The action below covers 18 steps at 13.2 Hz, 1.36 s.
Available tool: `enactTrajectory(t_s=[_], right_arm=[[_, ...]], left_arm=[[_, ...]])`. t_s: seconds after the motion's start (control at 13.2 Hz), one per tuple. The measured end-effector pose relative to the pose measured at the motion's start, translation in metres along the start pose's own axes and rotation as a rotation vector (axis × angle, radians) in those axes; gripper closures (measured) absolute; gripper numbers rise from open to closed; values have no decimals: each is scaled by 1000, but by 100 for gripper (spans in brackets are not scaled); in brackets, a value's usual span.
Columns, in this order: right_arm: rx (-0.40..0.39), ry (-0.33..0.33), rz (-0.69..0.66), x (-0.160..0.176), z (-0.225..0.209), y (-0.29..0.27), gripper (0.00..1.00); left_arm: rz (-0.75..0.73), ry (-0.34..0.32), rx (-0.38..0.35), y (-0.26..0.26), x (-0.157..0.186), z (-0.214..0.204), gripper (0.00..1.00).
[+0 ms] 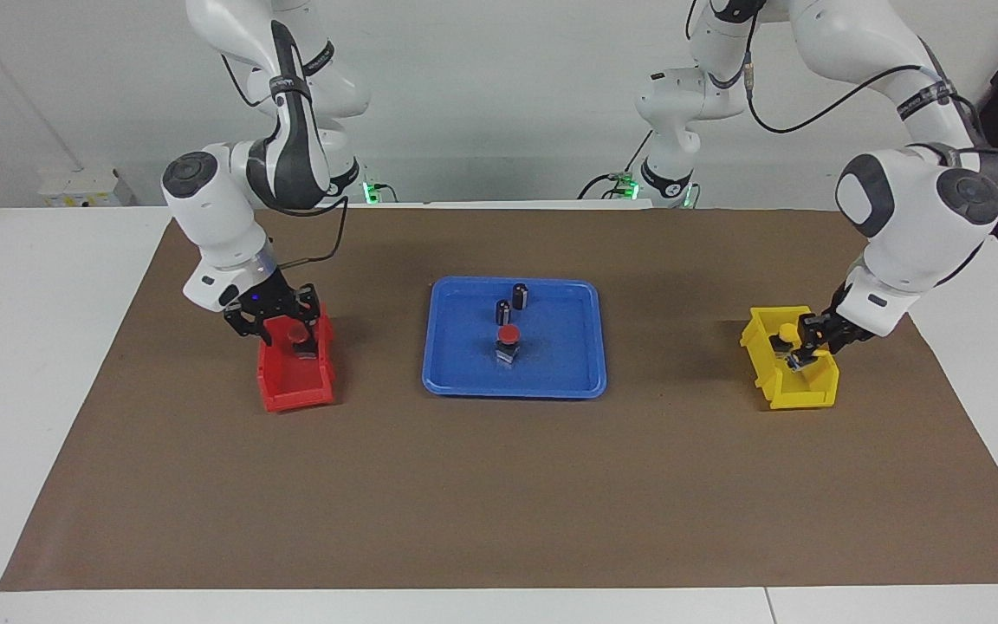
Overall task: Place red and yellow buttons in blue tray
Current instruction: 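Place the yellow button in the tray while the right gripper grasps a red button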
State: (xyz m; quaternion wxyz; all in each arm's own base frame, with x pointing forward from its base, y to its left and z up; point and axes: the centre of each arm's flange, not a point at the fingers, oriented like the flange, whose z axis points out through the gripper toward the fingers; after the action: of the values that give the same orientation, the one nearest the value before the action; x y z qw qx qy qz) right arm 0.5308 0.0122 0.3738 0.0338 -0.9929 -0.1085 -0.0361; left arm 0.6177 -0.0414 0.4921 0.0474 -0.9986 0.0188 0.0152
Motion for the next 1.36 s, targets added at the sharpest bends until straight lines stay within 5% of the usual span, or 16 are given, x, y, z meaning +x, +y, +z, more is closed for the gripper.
enactTrajectory(t_s=[0.15, 0.38, 0.53, 1.06, 1.36], right_arm=[[0, -4, 15, -4, 6, 0, 28], [2, -21, 21, -12, 16, -1, 29], [1, -19, 22, -14, 17, -1, 29], [2, -26, 26, -19, 20, 0, 31], [3, -31, 27, -22, 22, 0, 39]], left_arm=[[-39, 10, 29, 96, -12, -19, 59], [-58, -23, -39, 248, -63, -3, 59], [-52, -19, -76, 305, -90, 10, 59], [-70, 25, -117, 347, -98, 91, 59], [-71, 21, -115, 364, -107, 98, 59]])
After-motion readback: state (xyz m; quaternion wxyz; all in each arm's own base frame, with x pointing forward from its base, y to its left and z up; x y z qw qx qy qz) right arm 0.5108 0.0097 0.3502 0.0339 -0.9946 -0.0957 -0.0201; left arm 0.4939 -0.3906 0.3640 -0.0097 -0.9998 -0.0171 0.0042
